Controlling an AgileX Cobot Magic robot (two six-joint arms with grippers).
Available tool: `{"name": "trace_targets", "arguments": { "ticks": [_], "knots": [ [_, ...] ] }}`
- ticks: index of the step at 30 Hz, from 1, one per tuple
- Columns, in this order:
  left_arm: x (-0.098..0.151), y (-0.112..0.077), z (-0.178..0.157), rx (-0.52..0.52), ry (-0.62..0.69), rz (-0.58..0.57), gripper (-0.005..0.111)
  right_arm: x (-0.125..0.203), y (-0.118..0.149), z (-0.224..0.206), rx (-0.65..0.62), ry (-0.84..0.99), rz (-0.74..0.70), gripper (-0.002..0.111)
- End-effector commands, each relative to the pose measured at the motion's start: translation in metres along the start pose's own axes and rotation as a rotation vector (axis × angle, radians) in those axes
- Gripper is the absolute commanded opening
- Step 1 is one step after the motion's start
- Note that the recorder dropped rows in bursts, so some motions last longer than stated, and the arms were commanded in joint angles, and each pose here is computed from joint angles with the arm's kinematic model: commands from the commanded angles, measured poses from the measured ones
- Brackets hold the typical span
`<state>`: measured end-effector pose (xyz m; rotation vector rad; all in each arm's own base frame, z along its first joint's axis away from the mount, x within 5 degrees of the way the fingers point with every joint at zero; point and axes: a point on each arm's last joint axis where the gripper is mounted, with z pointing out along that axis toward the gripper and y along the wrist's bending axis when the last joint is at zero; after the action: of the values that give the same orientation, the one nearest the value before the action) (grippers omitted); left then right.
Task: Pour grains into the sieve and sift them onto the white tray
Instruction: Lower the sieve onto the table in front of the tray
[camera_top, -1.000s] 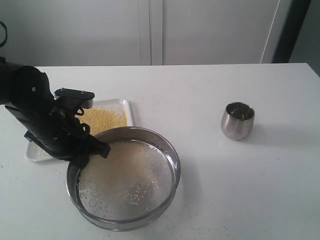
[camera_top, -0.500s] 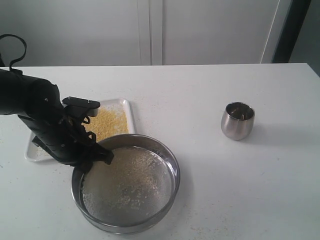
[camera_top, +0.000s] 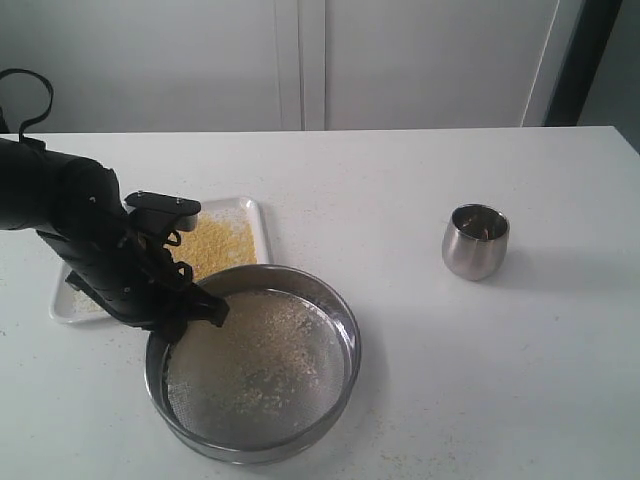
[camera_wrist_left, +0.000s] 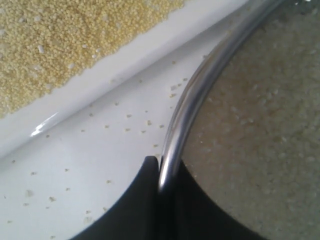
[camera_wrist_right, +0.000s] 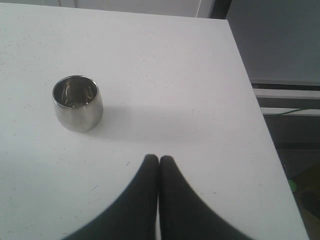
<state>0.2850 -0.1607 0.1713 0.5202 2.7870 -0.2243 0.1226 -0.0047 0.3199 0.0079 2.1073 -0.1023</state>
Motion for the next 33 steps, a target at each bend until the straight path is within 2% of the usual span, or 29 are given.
{"name": "trace_targets", "arguments": {
  "ticks": [1,28,30,33],
  "knots": [
    [-0.001,-0.003,-0.002,0.019,-0.009,-0.023,0.000,0.000,0.000,0.000,0.002,-0.007,0.008,0.000],
    [0.003,-0.002,0.015,0.015,0.048,-0.034,0.000,0.000,0.000,0.000,0.002,-0.007,0.029,0.000],
    [0.003,-0.002,0.015,0.015,0.051,-0.034,0.005,0.000,0.000,0.000,0.002,-0.007,0.029,0.000],
    [0.003,-0.002,0.015,0.015,0.051,-0.034,0.021,0.000,0.000,0.000,0.002,-0.007,0.029,0.000]
  ]
}}
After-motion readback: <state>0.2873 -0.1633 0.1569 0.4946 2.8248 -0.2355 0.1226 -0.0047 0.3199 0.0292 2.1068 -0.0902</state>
